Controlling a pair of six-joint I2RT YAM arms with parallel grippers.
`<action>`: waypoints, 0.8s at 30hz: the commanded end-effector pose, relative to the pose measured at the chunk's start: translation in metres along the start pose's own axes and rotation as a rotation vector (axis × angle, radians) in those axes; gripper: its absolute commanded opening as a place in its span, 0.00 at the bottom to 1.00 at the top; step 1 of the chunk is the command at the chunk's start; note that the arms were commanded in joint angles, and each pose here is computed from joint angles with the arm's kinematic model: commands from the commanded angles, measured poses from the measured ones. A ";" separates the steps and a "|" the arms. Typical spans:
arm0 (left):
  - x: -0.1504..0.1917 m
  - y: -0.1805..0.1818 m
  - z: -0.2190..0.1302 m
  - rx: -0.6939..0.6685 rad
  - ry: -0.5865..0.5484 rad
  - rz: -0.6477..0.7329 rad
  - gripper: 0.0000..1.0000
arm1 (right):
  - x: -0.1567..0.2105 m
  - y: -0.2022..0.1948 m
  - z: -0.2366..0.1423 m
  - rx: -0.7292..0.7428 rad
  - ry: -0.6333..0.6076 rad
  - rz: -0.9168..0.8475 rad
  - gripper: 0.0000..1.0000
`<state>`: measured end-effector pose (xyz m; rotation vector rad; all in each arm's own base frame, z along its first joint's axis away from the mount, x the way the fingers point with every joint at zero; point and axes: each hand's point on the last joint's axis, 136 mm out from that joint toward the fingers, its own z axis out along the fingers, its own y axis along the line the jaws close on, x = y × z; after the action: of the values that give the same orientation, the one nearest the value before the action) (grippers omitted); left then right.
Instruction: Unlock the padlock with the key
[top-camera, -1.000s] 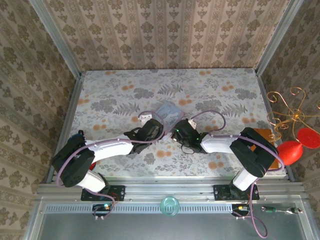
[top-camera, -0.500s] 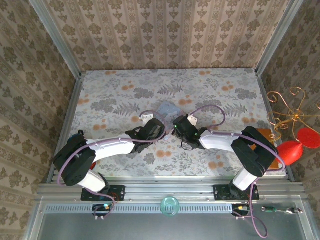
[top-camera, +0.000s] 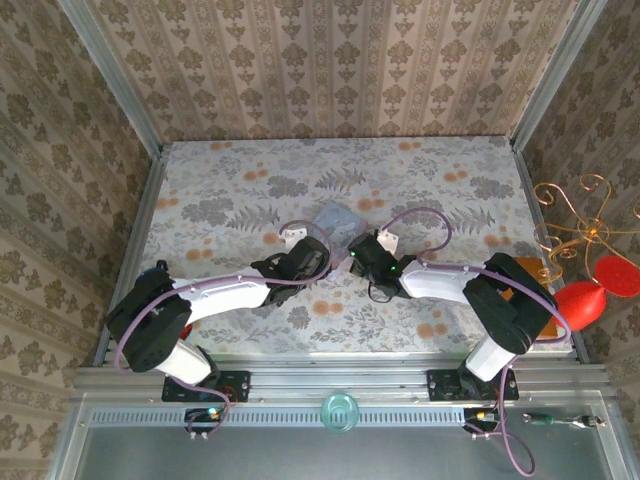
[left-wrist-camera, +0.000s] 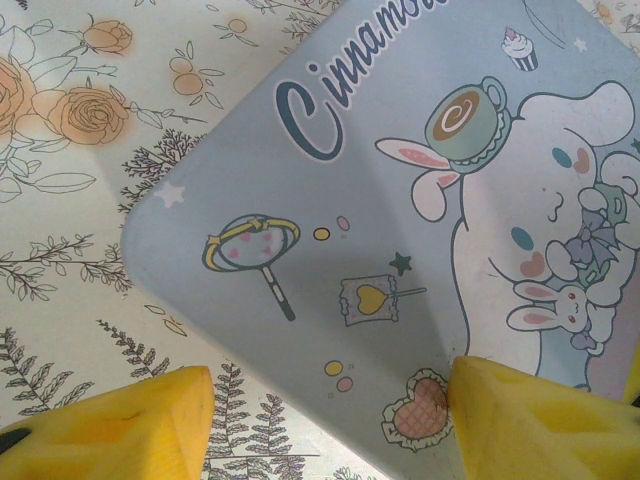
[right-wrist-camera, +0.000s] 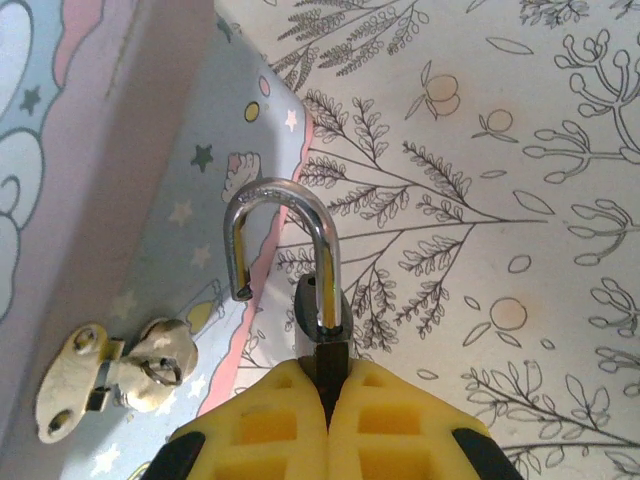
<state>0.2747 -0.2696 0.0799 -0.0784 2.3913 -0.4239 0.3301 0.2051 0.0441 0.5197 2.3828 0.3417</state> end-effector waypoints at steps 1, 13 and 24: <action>0.069 0.058 -0.001 -0.180 0.249 0.143 0.64 | -0.017 0.009 -0.006 -0.056 -0.034 -0.012 0.00; 0.015 0.031 -0.028 0.038 0.117 0.276 0.66 | -0.023 0.021 -0.074 -0.215 0.078 -0.328 0.00; -0.028 0.094 -0.104 0.115 -0.193 0.257 0.70 | 0.006 -0.017 -0.110 -0.184 0.226 -0.530 0.00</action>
<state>0.2432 -0.1588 0.1430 0.1431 2.1621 -0.4511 0.2692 0.1917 0.1233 -0.1386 2.4901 0.4359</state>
